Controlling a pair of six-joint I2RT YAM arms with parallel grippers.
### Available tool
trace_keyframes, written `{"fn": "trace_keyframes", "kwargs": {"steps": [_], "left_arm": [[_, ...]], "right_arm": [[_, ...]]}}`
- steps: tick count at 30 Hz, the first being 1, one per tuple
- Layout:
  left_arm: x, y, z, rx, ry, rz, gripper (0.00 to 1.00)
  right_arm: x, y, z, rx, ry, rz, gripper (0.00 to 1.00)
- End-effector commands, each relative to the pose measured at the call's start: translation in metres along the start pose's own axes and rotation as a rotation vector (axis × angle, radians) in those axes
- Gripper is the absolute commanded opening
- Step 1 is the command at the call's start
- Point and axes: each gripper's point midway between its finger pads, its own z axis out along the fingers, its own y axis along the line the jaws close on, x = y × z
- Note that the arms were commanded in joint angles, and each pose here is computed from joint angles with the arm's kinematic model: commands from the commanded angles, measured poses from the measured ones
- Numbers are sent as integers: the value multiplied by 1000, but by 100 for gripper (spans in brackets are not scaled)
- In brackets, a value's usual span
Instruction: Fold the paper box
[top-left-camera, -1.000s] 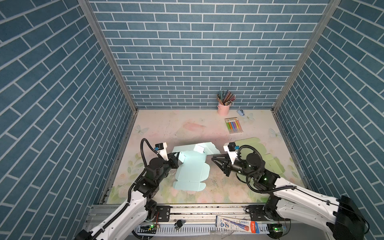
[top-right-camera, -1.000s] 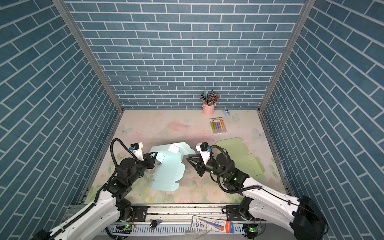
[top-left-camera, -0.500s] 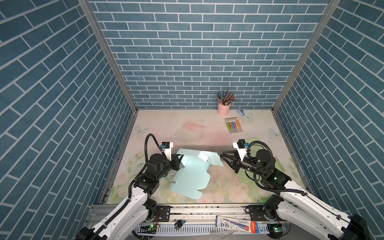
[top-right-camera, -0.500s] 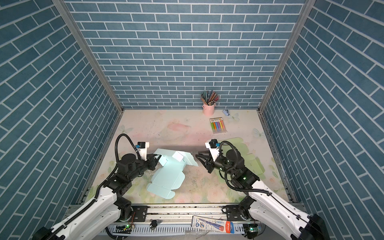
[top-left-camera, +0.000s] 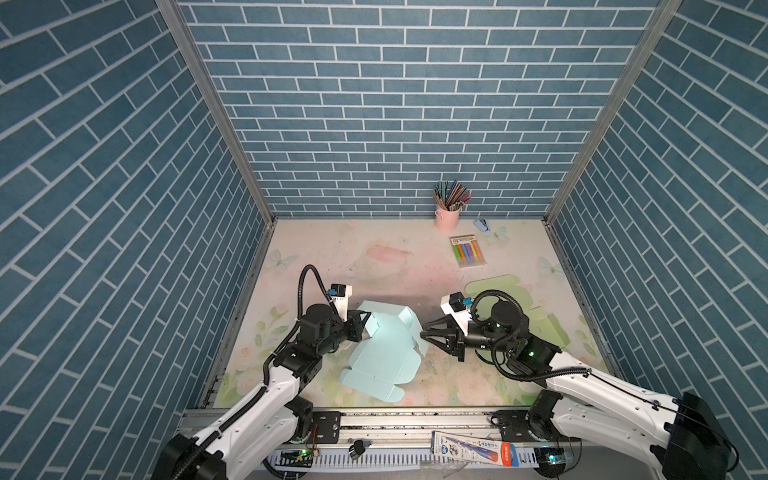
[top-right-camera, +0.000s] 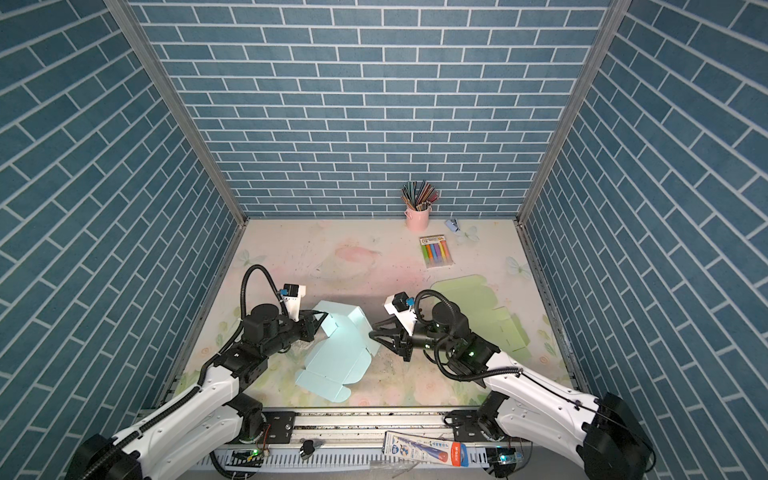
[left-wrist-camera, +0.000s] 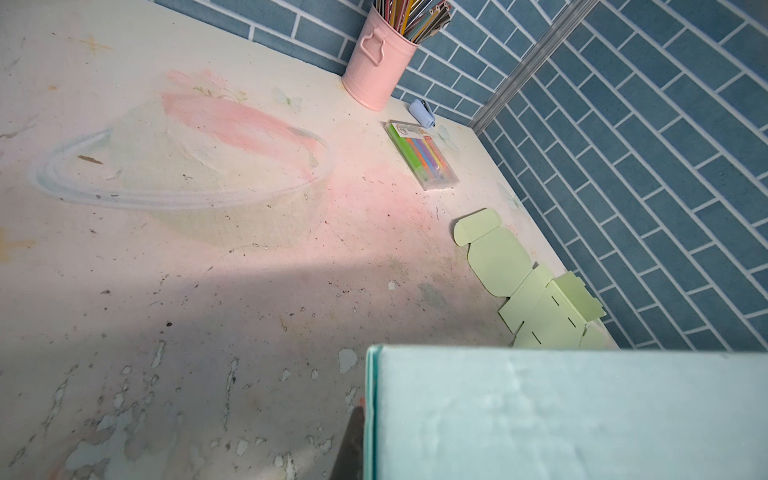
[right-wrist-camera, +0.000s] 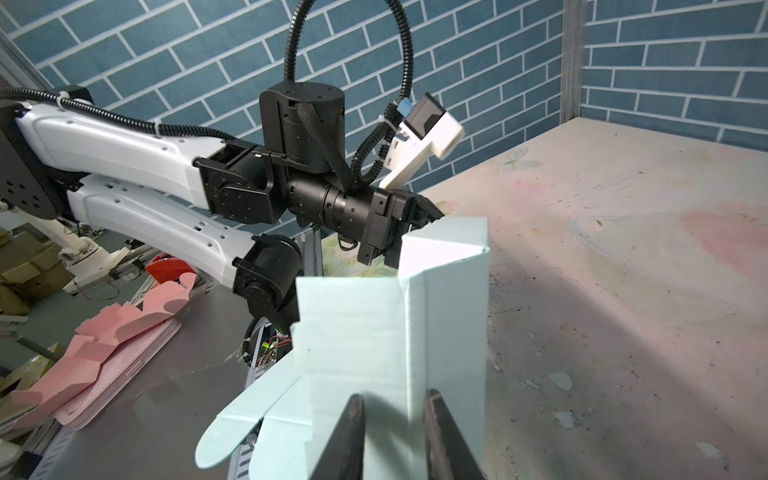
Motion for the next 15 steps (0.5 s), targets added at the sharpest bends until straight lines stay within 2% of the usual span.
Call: {"fn": "trace_keyframes", "kwargs": {"steps": [1, 8, 15], "left_arm": [[-15, -11, 0, 38, -53, 8, 0], [-10, -9, 5, 6, -44, 13, 0], [-6, -5, 10, -51, -42, 9, 0]], "right_arm": [[-13, -3, 7, 28, -37, -63, 26], [-7, -28, 28, 189, 15, -70, 26], [7, -56, 41, 402, 122, -73, 32]]}}
